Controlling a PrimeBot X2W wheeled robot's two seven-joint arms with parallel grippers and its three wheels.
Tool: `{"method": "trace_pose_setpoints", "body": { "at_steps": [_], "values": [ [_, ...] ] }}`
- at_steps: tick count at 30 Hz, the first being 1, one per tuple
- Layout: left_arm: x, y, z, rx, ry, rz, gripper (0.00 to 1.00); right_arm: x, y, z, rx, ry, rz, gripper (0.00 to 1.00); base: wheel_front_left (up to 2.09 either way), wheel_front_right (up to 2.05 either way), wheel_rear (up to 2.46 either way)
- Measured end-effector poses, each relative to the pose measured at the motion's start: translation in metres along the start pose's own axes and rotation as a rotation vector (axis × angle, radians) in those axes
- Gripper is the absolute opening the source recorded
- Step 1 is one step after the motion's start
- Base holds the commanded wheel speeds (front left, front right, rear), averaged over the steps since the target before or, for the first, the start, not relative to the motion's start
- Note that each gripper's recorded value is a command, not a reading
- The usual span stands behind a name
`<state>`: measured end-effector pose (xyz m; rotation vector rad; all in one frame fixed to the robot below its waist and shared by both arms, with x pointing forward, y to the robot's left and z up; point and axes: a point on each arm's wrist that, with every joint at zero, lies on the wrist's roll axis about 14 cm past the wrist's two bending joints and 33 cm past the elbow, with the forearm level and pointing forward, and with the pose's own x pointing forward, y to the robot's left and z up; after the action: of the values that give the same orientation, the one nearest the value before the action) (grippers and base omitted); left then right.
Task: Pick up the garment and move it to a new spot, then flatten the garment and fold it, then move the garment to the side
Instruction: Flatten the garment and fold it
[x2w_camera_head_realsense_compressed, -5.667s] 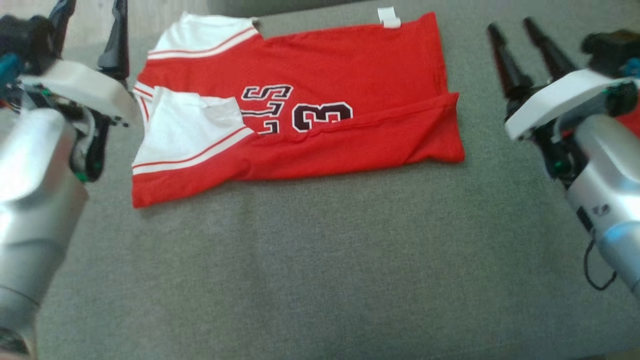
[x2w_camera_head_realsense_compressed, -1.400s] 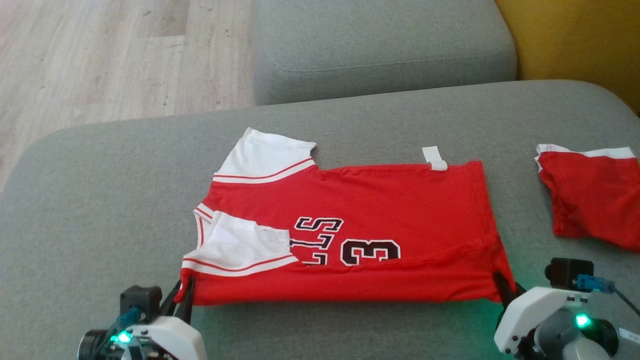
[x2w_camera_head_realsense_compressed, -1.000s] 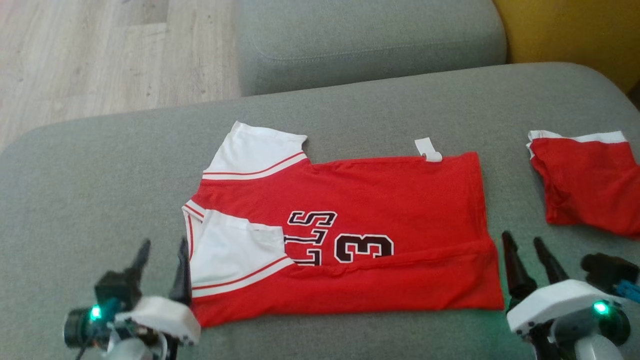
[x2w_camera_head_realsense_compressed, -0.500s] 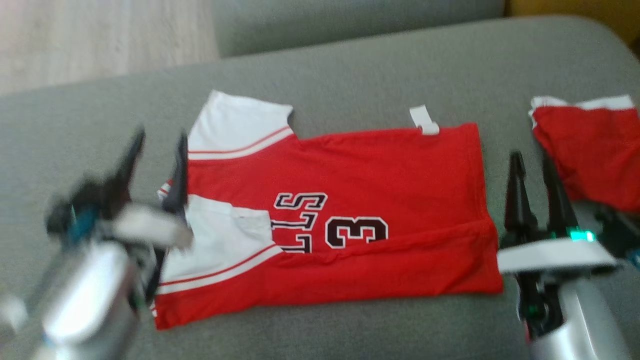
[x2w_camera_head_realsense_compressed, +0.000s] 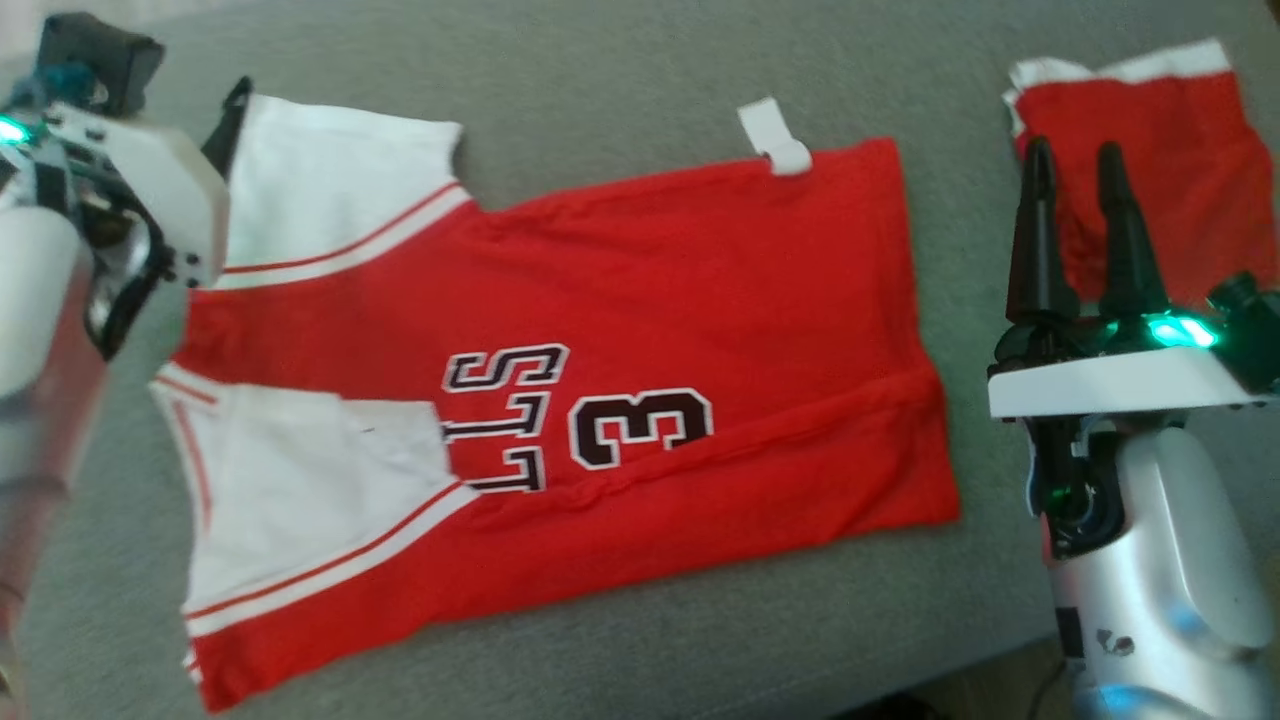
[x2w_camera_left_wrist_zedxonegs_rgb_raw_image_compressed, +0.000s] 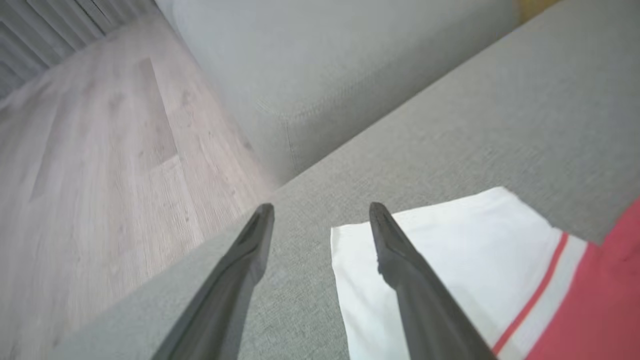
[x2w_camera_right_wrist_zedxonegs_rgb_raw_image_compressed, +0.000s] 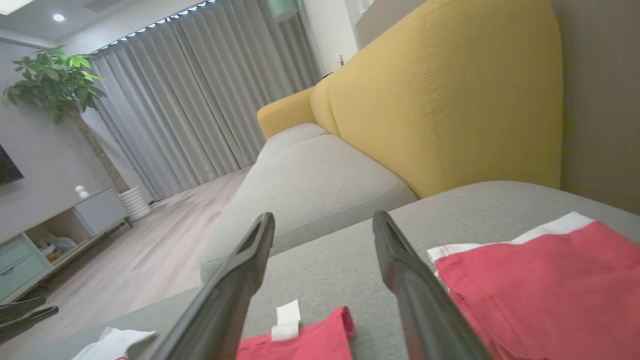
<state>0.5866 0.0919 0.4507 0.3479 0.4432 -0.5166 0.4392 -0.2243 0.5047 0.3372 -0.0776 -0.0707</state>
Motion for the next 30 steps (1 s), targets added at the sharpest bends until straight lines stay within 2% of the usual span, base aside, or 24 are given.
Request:
{"method": "trace_pose_setpoints", "body": {
  "at_steps": [11,16,20,21,22,23,25,30],
  "values": [
    [0.056,-0.014,-0.069,0.006,0.328,-0.067,1.00,-0.001,-0.029,-0.017,-0.015,0.033,-0.075,1.00,0.00,0.00,0.00],
    [0.067,-0.008,-0.066,0.009,0.345,-0.065,1.00,-0.004,-0.039,-0.021,-0.021,0.040,-0.105,1.00,0.00,0.00,0.00],
    [0.066,-0.019,-0.072,-0.026,0.385,-0.101,0.98,-0.003,-0.042,-0.021,-0.015,0.033,-0.113,1.00,0.00,0.00,0.00],
    [0.064,-0.023,-0.072,-0.044,0.397,-0.114,0.54,-0.003,-0.043,-0.021,-0.015,0.031,-0.116,1.00,0.00,0.00,0.00],
    [0.062,-0.027,-0.071,-0.058,0.406,-0.130,0.31,-0.003,-0.044,-0.021,-0.016,0.032,-0.121,1.00,0.00,0.00,0.00],
    [0.060,-0.032,-0.071,-0.063,0.416,-0.150,0.00,-0.003,-0.046,-0.021,-0.018,0.032,-0.126,1.00,0.00,0.00,0.00],
    [0.055,-0.039,-0.066,-0.087,0.402,-0.182,0.00,-0.001,-0.049,-0.018,-0.037,0.024,-0.133,1.00,0.00,0.00,0.00],
    [0.045,-0.033,-0.056,-0.090,0.318,-0.167,0.00,0.011,-0.038,-0.007,-0.072,0.000,-0.093,1.00,0.00,0.00,0.00]
  ]
}}
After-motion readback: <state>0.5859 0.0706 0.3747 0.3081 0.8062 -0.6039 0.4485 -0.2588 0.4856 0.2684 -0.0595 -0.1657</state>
